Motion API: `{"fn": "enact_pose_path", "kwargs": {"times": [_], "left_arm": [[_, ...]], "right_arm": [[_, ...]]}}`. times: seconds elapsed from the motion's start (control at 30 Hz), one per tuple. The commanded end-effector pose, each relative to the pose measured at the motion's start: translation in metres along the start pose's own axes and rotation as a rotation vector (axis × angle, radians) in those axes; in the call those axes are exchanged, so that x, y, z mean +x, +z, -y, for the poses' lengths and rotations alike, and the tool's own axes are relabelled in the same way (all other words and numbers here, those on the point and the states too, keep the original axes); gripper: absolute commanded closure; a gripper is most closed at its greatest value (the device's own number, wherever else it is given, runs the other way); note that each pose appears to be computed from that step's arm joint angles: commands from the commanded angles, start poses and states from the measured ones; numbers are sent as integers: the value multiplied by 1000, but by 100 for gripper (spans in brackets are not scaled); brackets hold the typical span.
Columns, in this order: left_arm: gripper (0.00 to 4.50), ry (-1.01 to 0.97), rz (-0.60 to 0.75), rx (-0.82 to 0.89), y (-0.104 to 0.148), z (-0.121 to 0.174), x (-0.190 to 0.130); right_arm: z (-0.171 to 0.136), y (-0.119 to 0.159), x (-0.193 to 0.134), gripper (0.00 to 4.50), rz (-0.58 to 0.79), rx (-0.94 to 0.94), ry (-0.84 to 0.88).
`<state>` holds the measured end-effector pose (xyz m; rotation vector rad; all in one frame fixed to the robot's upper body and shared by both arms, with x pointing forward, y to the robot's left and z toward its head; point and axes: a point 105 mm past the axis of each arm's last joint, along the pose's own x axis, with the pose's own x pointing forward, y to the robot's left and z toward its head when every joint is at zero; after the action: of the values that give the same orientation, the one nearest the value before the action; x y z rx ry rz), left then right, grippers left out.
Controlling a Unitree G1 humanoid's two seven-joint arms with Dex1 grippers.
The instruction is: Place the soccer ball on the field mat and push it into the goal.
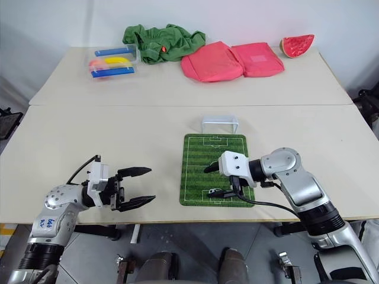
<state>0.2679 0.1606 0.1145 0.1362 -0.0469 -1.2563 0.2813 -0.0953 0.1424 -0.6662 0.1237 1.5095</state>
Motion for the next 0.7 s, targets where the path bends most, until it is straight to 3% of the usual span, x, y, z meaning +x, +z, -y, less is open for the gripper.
{"fn": "enact_pose_path", "kwargs": {"times": [0.03, 0.23, 0.53, 0.7], "left_arm": [[0, -11, 22, 20, 6, -1, 0], [0, -18, 24, 13, 5, 0, 1], [0, -25, 21, 16, 7, -2, 1], [0, -23, 18, 25, 9, -5, 0]], "right_arm": [[-12, 9, -2, 238, 26, -9, 28], [-35, -4, 3, 448, -17, 28, 93], [-21, -21, 11, 448, -17, 73, 20], [25, -30, 0, 448, -45, 54, -157]]}}
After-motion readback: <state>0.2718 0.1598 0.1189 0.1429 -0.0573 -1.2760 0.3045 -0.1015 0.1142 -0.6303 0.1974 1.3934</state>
